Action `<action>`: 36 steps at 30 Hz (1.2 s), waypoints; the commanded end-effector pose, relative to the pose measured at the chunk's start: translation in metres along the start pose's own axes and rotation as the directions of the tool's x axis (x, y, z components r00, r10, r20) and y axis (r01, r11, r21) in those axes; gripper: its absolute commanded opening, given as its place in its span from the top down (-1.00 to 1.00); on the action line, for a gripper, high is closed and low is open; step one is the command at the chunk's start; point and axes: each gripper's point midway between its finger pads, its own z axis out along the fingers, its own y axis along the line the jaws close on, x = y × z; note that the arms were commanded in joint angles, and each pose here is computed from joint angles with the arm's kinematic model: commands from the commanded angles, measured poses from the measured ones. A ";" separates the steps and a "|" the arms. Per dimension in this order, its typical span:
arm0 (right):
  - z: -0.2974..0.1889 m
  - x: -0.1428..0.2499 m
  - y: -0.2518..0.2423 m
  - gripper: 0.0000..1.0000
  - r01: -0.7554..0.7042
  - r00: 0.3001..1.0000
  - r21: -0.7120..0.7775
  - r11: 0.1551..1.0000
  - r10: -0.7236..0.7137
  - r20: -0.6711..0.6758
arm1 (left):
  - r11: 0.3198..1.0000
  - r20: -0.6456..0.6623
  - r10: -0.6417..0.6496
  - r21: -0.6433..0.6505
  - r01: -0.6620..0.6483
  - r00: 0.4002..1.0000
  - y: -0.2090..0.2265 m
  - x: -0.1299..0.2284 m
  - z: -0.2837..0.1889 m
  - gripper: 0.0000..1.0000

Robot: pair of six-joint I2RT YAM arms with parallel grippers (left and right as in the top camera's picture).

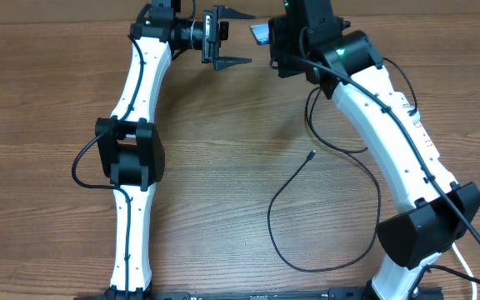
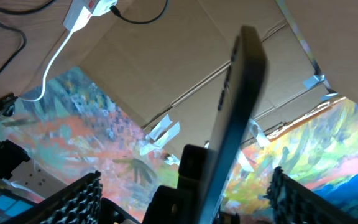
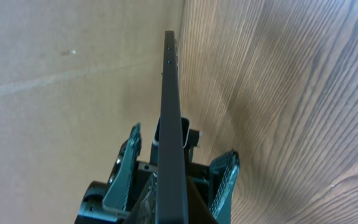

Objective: Plug charger to phone and switch on socket

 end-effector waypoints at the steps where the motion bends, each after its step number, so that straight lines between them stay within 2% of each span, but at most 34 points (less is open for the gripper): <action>1: -0.028 0.006 0.020 0.93 -0.019 1.000 -0.080 0.997 0.020 0.011 | 0.999 -0.019 -0.036 0.000 0.036 0.999 -0.003 0.004 -0.001 -0.54; 12: -0.029 0.025 0.016 0.93 -0.002 1.000 -0.076 0.997 0.003 0.012 | 0.997 -0.019 -0.076 -0.001 0.076 0.997 -0.003 0.004 -0.001 -0.35; 19: -0.030 0.032 0.014 0.93 0.010 1.000 -0.077 0.997 -0.009 0.014 | 0.997 -0.019 -0.076 -0.001 0.076 0.997 -0.003 0.004 -0.001 0.10; 25: -0.031 0.038 0.013 0.93 0.018 1.000 -0.077 0.997 -0.017 0.005 | 0.997 -0.019 -0.076 -0.001 0.076 0.997 -0.003 0.004 -0.001 0.29; 36: -0.031 0.044 0.012 0.92 -0.013 1.000 -0.071 0.997 0.011 -0.027 | 0.997 -0.019 -0.075 -0.001 0.075 0.997 -0.003 0.004 -0.001 0.48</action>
